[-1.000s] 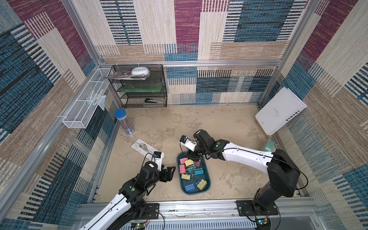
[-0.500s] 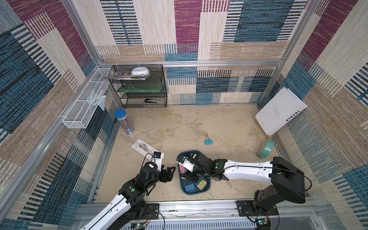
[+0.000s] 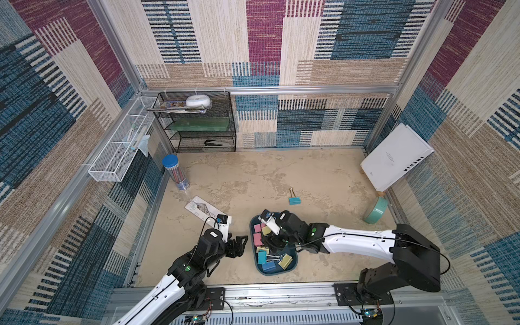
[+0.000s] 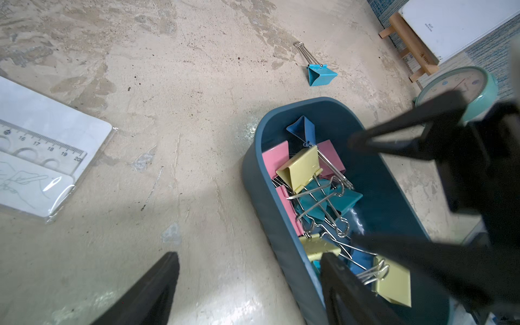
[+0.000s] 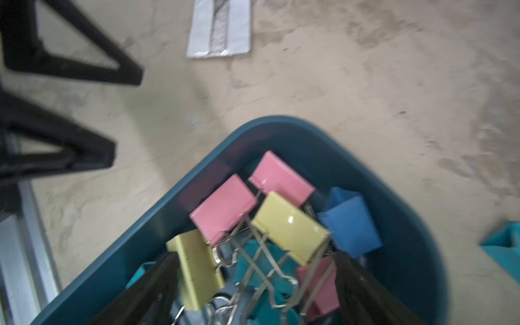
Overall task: Put the binder clips in the storage box
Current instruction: Place the binder clip in the storage box, then pick up the binder clip at the center of the board.
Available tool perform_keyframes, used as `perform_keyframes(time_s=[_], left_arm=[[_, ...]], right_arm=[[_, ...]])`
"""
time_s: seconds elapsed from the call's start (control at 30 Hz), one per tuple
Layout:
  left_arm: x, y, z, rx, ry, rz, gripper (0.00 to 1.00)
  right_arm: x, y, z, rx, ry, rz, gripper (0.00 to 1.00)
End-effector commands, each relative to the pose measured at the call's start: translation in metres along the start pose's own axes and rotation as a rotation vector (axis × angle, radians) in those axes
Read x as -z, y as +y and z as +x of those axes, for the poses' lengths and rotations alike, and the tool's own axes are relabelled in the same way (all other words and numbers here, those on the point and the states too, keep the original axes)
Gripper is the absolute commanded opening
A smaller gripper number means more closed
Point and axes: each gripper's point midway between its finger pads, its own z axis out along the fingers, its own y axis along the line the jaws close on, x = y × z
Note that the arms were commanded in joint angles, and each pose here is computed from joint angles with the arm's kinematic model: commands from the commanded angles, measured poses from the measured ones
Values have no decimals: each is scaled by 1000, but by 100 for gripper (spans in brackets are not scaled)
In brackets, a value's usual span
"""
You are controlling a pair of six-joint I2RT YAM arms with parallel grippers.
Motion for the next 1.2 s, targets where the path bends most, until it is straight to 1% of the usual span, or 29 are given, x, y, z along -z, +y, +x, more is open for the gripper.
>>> perform_keyframes(time_s=[0.0, 0.07, 0.13, 0.2, 0.23, 0.4, 0.5, 0.6, 0.67, 0.83, 1.03, 1.17], left_arm=[[0, -1, -1, -5, -5, 5, 83], [0, -2, -2, -7, -8, 7, 83], [0, -1, -1, -4, -4, 6, 83], [0, -1, -1, -4, -4, 4, 83], [0, -1, -1, -4, -6, 4, 83], [0, -1, 0, -4, -3, 5, 83], [0, -1, -1, -5, -3, 5, 83], [0, -1, 0, -4, -4, 5, 83], [0, -1, -1, -5, -5, 6, 83], [1, -1, -2, -4, -10, 6, 83], [0, -1, -1, -4, -7, 7, 83], [0, -1, -1, -7, -6, 7, 83]], right_arm=[[12, -65, -19, -110, -45, 148, 94], [12, -115, -15, -199, -22, 253, 99], [4, -160, -2, -322, 47, 323, 100], [-13, -183, 15, -396, 140, 339, 100], [-20, -188, 19, -410, 164, 345, 100], [-51, -199, 33, -435, 213, 338, 100], [-61, -205, 41, -451, 232, 339, 100], [-65, -210, 49, -451, 252, 354, 98], [-68, -208, 50, -453, 246, 331, 98], [-74, -205, 61, -461, 278, 315, 94], [-80, -206, 78, -475, 314, 331, 85], [-82, -207, 80, -491, 336, 331, 71]])
